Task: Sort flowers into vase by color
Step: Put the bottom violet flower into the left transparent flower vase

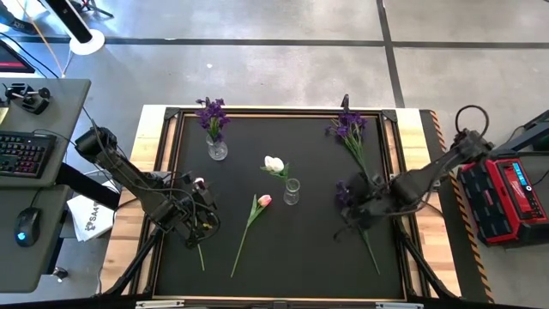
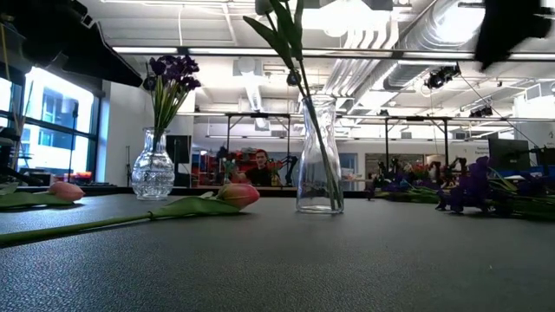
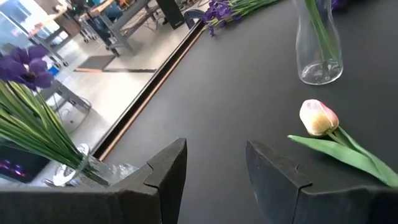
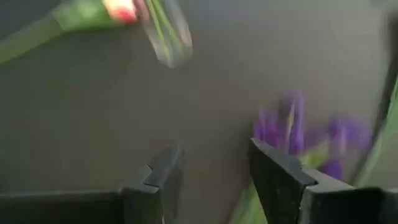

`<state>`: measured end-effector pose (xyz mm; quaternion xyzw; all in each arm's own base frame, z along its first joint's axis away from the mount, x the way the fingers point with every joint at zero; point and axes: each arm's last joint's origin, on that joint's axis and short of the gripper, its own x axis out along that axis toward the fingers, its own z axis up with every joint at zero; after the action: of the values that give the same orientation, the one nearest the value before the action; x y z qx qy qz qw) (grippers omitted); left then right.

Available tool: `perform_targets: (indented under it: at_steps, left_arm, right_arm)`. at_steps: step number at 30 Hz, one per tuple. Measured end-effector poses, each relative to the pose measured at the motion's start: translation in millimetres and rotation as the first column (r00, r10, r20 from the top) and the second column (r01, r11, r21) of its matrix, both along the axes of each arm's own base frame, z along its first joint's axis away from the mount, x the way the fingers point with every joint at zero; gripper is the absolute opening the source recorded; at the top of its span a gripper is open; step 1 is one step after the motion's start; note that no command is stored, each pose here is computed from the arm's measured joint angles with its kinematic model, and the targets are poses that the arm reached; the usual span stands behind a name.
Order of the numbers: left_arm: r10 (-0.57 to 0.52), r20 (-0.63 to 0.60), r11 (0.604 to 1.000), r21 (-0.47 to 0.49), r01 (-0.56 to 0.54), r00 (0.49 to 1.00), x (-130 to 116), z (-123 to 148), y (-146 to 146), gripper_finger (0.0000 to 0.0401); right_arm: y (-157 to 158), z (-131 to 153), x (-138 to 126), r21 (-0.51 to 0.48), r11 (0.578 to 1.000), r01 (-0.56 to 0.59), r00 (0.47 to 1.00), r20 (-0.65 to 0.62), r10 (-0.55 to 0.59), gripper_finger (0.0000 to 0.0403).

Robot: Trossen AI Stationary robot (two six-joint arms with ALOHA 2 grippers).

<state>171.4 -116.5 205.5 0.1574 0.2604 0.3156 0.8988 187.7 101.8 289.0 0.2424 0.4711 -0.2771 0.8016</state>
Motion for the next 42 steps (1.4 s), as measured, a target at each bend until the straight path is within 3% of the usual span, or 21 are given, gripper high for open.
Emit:
perform_targets:
  at_steps: [4, 9, 15, 22, 29, 37, 42]
  left_arm:
    - [-0.014, -0.021, 0.999, 0.047, 0.015, 1.0, 0, 0, 0, 0.0154]
    - [-0.034, -0.061, 0.994, 0.098, 0.04, 0.998, 0, 1, 0, 0.0154]
    - [-0.046, -0.094, 0.996, 0.072, 0.053, 0.994, 0, 0, 0, 0.0154]
    - [-0.07, -0.143, 0.997, -0.037, 0.065, 0.987, 0, -3, -2, 0.0154]
    - [-0.056, -0.126, 0.998, -0.045, 0.05, 0.99, 4, -3, 0, 0.0154]
    - [-0.042, -0.114, 0.997, -0.065, 0.035, 0.993, 6, -3, 2, 0.0154]
    - [-0.056, -0.129, 0.996, -0.076, 0.046, 0.99, 7, -3, 1, 0.0154]
  right_arm:
    - [13, -32, 2, 0.115, 0.988, 0.1, 0.979, -0.19, -0.077, 0.0162]
    - [20, -68, -3, 0.184, 0.951, 0.249, 0.898, -0.412, -0.155, 0.0173]
    - [21, -97, -2, 0.271, 0.913, 0.303, 0.883, -0.441, -0.162, 0.022]
    - [15, -130, -15, 0.31, 0.88, 0.36, 0.853, -0.491, -0.176, 0.0212]
    - [14, -150, -17, 0.375, 0.855, 0.359, 0.879, -0.444, -0.175, 0.0159]
    - [10, -151, -20, 0.331, 0.878, 0.346, 0.885, -0.425, -0.189, 0.0017]
    - [8, -149, -19, 0.3, 0.896, 0.328, 0.909, -0.358, -0.213, 0.0013]
